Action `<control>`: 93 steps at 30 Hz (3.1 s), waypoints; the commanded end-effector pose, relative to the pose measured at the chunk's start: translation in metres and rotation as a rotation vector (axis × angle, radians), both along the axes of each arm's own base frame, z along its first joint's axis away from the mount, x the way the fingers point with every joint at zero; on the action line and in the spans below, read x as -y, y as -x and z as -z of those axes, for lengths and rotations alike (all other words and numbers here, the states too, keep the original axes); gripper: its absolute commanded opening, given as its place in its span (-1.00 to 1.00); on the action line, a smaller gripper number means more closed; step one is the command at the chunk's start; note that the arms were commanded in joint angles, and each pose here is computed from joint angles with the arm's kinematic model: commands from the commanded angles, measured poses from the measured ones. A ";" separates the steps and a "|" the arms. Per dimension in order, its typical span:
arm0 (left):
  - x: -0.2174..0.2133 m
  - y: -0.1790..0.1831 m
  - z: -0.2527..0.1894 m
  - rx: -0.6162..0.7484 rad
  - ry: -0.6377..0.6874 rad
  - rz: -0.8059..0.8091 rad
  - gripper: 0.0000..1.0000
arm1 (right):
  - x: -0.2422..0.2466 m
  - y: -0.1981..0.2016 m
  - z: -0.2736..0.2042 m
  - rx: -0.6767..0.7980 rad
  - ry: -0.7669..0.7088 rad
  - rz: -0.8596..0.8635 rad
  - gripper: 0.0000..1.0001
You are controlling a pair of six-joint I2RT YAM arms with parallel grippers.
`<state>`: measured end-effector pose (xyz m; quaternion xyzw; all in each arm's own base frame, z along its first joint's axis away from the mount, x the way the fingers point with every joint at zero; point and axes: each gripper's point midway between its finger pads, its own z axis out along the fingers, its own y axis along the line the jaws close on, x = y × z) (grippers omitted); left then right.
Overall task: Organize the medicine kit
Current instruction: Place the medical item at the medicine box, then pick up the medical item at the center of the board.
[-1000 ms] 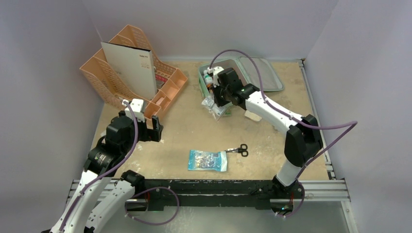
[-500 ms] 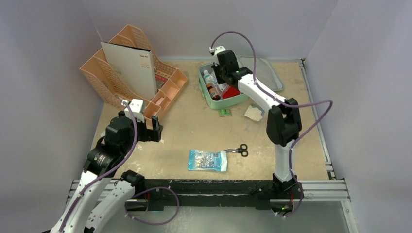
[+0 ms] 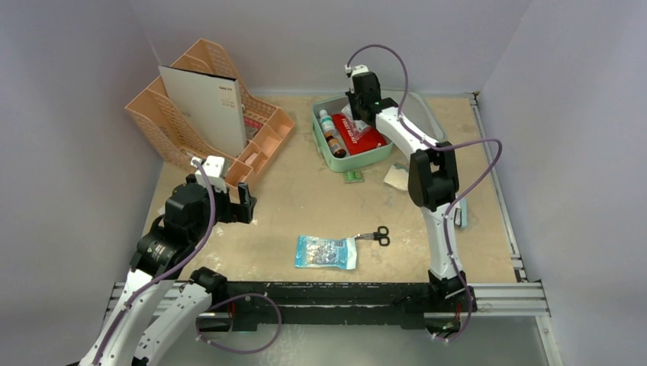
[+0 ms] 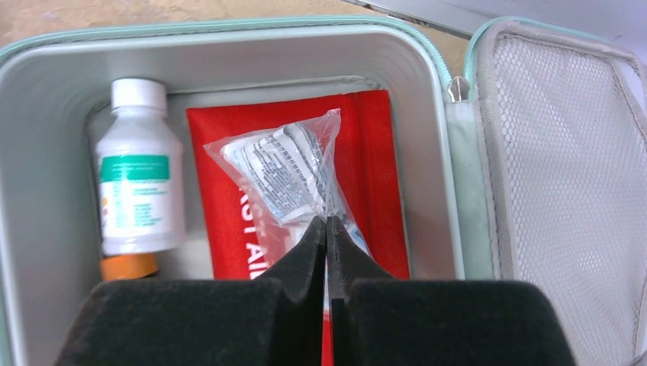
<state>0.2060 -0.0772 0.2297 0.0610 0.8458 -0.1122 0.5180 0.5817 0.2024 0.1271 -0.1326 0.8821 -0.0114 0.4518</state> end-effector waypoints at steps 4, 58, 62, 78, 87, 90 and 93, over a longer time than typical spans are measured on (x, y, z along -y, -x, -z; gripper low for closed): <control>0.003 -0.003 -0.018 0.052 0.019 0.013 0.97 | 0.013 -0.036 -0.018 0.098 -0.065 0.083 -1.00; 0.079 -0.024 0.016 -0.166 0.080 0.354 0.97 | 0.110 0.177 0.039 -0.175 -0.167 0.477 0.11; 0.079 -0.023 0.014 -0.151 0.084 0.357 0.97 | 0.117 0.177 0.052 -0.179 -0.144 0.529 0.11; 0.077 -0.020 0.009 -0.133 0.086 0.356 0.97 | 0.122 0.189 0.102 -0.288 -0.074 0.514 -0.04; 0.077 -0.022 0.012 -0.140 0.080 0.352 0.97 | 0.119 0.195 0.109 -0.326 -0.059 0.475 -0.29; 0.076 -0.022 0.011 -0.136 0.078 0.346 0.97 | 0.119 0.195 0.104 -0.323 -0.059 0.461 -0.54; 0.076 -0.022 0.012 -0.137 0.077 0.345 0.97 | 0.119 0.196 0.099 -0.309 -0.058 0.450 -0.78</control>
